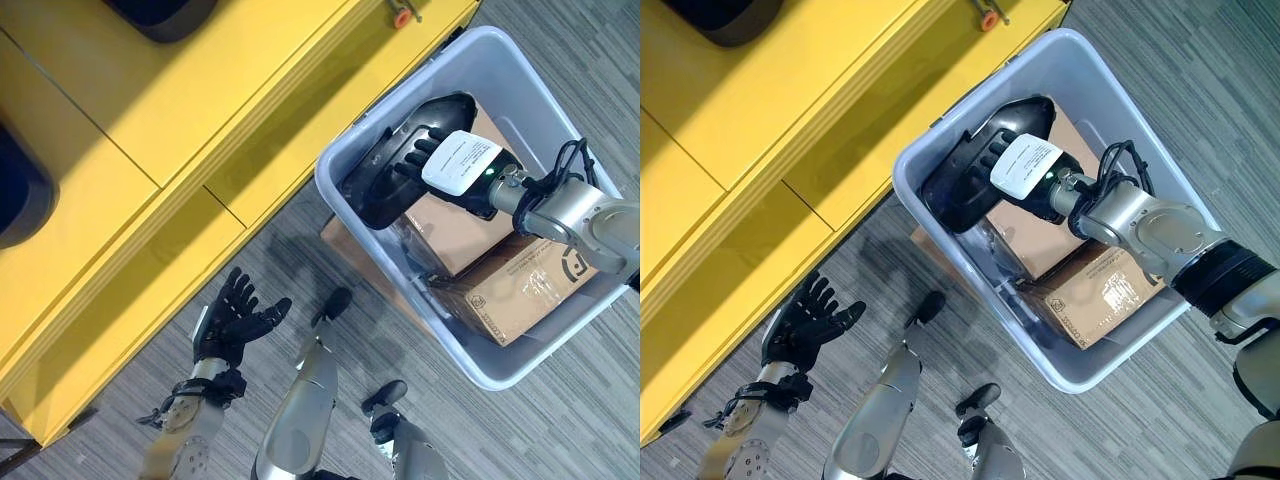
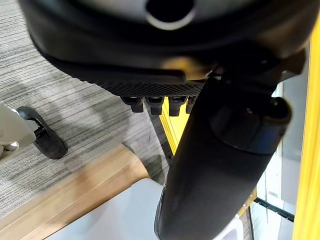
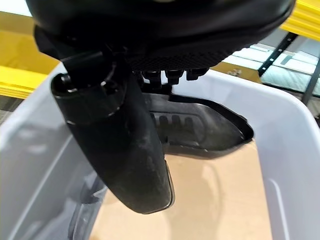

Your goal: Move parts from the plastic box to the shelf.

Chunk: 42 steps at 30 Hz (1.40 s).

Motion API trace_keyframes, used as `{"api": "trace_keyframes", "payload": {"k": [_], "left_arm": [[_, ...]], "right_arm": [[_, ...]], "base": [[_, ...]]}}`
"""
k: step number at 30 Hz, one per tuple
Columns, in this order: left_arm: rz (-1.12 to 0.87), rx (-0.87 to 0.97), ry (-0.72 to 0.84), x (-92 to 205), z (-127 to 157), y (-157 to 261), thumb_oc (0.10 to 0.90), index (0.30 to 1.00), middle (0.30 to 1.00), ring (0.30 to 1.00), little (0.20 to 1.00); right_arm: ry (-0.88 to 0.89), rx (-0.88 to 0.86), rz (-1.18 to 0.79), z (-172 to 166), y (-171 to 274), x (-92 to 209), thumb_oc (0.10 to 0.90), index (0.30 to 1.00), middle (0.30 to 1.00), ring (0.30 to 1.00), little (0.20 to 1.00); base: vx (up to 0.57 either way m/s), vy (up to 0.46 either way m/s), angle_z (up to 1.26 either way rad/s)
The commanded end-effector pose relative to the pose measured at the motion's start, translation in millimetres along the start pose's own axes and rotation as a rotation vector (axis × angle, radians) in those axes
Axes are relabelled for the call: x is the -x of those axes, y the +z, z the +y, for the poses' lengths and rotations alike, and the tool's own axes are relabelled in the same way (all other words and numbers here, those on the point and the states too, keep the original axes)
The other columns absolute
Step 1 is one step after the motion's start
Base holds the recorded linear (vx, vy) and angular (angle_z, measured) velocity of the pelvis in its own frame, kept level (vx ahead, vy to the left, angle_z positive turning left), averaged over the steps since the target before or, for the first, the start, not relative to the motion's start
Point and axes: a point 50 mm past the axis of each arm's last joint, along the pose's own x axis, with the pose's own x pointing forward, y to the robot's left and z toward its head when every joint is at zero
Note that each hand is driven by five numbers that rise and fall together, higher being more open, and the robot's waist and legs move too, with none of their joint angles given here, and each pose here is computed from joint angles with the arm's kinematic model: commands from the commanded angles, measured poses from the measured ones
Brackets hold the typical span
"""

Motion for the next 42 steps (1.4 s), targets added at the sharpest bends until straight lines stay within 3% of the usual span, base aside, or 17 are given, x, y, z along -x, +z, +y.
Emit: {"api": "trace_keyframes", "payload": {"k": [1, 13, 42], "left_arm": [[-0.127, -0.015, -0.036, 5.2, -0.2, 25.4, 0.9, 1.0, 1.0, 1.0, 1.0], [-0.157, 0.0, -0.044, 4.9, -4.1, 31.0, 0.9, 1.0, 1.0, 1.0, 1.0], [-0.234, 0.017, -0.03, 6.0, -5.6, 43.6, 0.9, 1.0, 1.0, 1.0, 1.0]], "right_arm": [[-0.177, 0.102, 0.114, -54.1, -40.1, 13.5, 0.9, 1.0, 1.0, 1.0, 1.0], [-0.28, 0.145, 0.116, -88.8, -40.4, 2.1, 0.9, 1.0, 1.0, 1.0, 1.0], [-0.268, 0.227, 0.275, -96.9, -77.4, 6.6, 0.9, 1.0, 1.0, 1.0, 1.0]], "base": [[-0.01, -0.004, -0.06], [0.0, -0.003, -0.05], [0.01, 0.004, 0.0]]}}
